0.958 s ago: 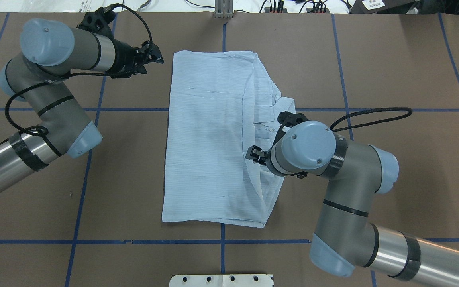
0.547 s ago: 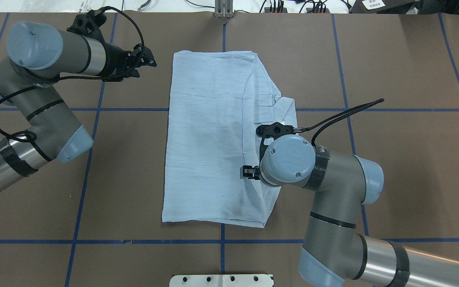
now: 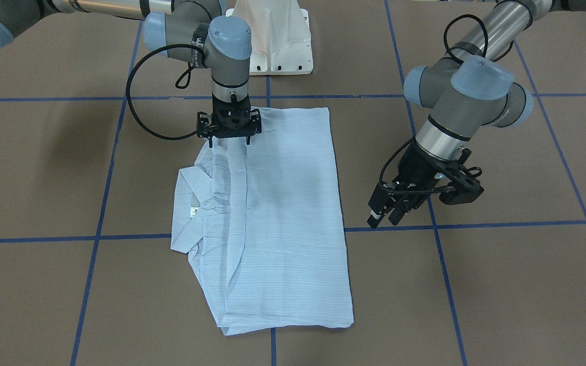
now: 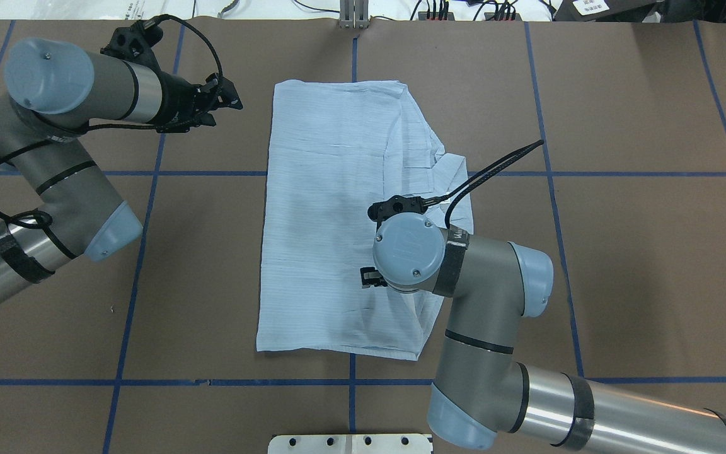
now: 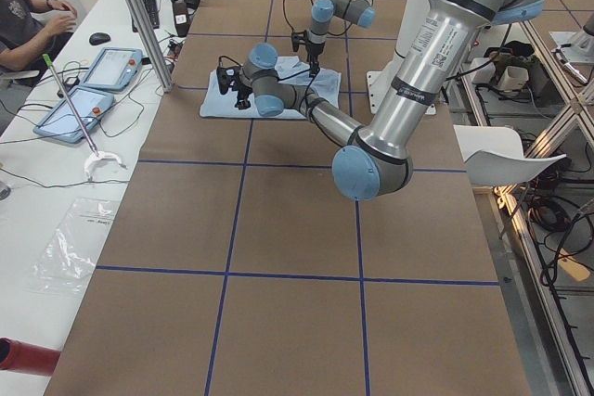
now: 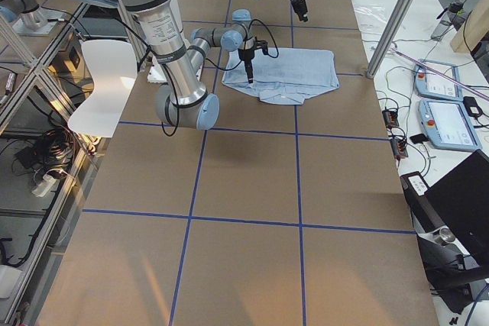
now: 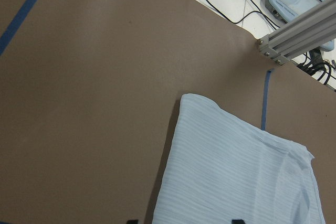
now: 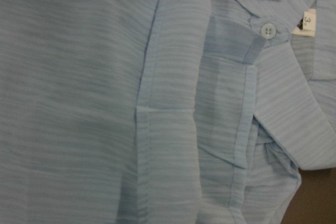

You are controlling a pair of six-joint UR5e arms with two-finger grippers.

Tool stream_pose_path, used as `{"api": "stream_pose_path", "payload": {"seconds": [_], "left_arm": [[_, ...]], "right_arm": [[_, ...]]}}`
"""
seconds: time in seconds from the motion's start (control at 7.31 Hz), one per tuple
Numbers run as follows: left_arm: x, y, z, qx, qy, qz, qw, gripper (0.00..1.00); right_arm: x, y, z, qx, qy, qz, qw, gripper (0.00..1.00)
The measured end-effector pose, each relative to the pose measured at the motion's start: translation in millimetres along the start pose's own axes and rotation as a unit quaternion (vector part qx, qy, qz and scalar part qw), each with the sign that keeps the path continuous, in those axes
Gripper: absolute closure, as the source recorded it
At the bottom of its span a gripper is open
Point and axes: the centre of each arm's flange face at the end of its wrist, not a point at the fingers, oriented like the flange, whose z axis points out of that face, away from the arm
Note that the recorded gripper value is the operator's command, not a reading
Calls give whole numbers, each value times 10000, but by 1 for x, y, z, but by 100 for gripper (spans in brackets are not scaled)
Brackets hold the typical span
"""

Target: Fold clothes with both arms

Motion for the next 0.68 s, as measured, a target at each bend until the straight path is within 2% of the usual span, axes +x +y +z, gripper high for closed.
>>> {"api": "stream_pose_path", "payload": {"seconds": [0.41,0.68], "left_arm": [[1,1,-2,-3,8,-1,10000,34],[2,2,-2,-7,23,4,10000,34]], "right_arm": [[38,-3,11,-100,518,-560,9970,0],[96,5,6,-86,648,-809,9946,0]]}}
